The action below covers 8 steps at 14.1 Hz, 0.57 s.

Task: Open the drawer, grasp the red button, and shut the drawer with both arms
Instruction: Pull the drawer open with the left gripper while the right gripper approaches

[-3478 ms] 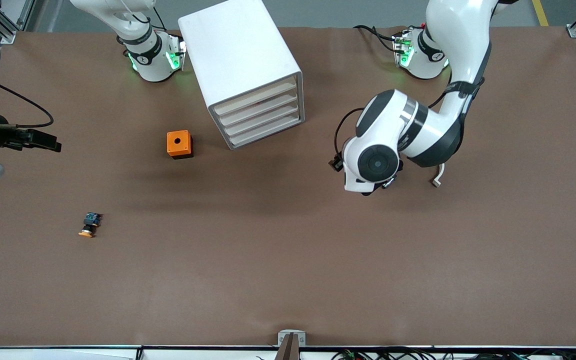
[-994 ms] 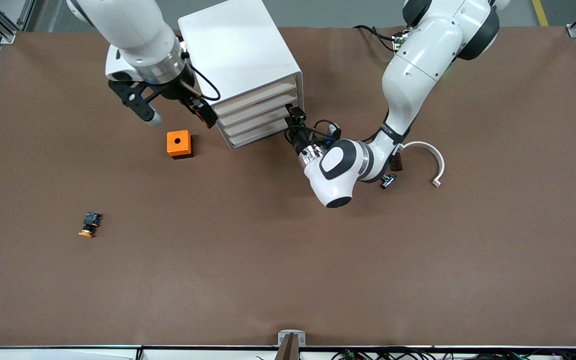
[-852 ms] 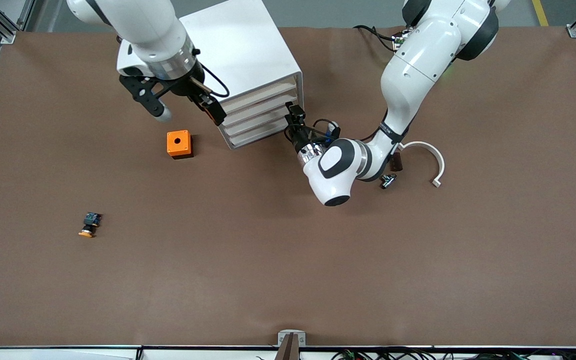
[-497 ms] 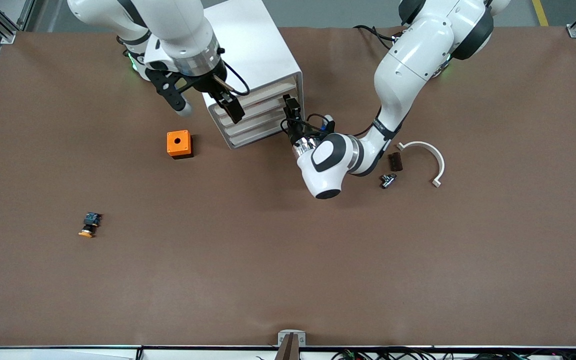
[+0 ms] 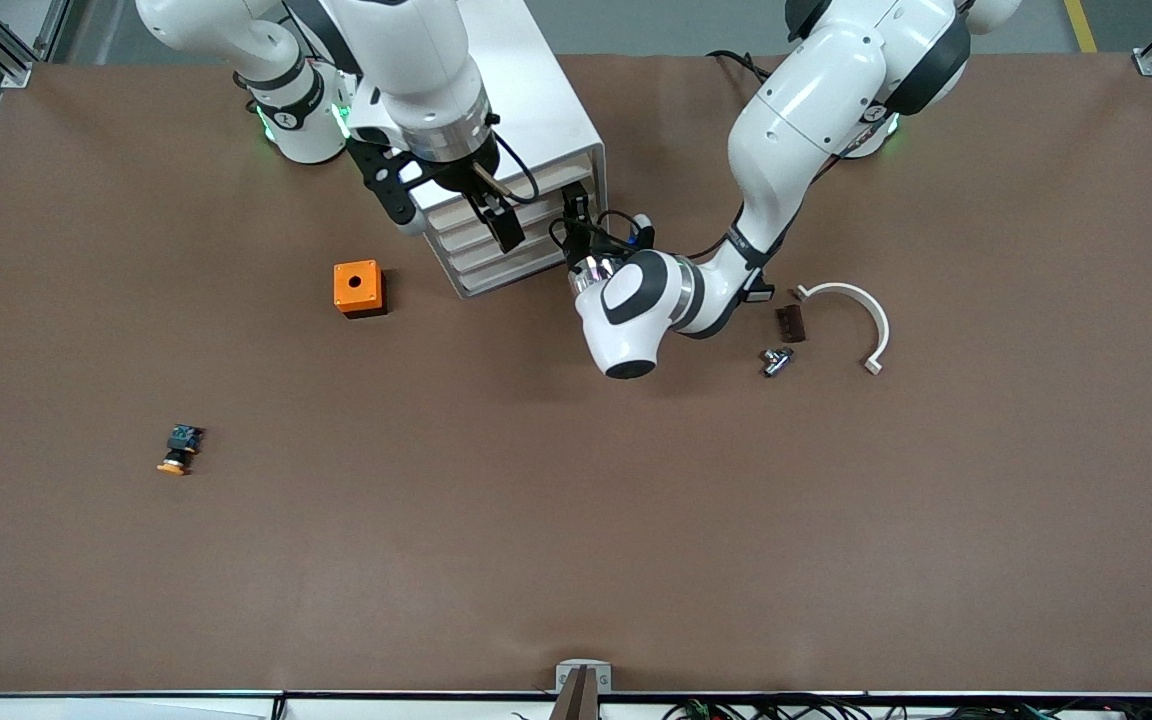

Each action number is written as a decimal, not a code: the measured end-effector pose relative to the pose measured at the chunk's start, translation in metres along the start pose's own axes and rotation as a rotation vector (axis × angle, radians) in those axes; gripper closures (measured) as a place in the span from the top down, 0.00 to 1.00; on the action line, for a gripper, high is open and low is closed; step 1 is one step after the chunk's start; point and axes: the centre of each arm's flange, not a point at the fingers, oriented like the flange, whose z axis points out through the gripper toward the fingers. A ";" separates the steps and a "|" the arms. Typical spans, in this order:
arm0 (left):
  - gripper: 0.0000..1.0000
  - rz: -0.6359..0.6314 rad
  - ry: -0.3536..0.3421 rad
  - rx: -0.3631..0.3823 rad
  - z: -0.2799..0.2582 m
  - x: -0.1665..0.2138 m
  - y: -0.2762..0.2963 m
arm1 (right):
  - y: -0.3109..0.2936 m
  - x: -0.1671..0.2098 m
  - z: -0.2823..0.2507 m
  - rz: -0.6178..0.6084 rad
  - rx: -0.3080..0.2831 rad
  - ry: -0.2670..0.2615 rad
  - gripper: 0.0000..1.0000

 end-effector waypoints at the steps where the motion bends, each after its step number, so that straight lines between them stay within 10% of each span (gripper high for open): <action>1: 0.25 -0.002 0.000 0.000 0.000 0.000 0.000 | -0.001 -0.005 0.005 0.000 -0.004 0.001 1.00; 8: 0.07 -0.031 -0.013 0.003 -0.007 0.003 0.001 | -0.011 -0.021 0.025 0.036 -0.009 0.005 1.00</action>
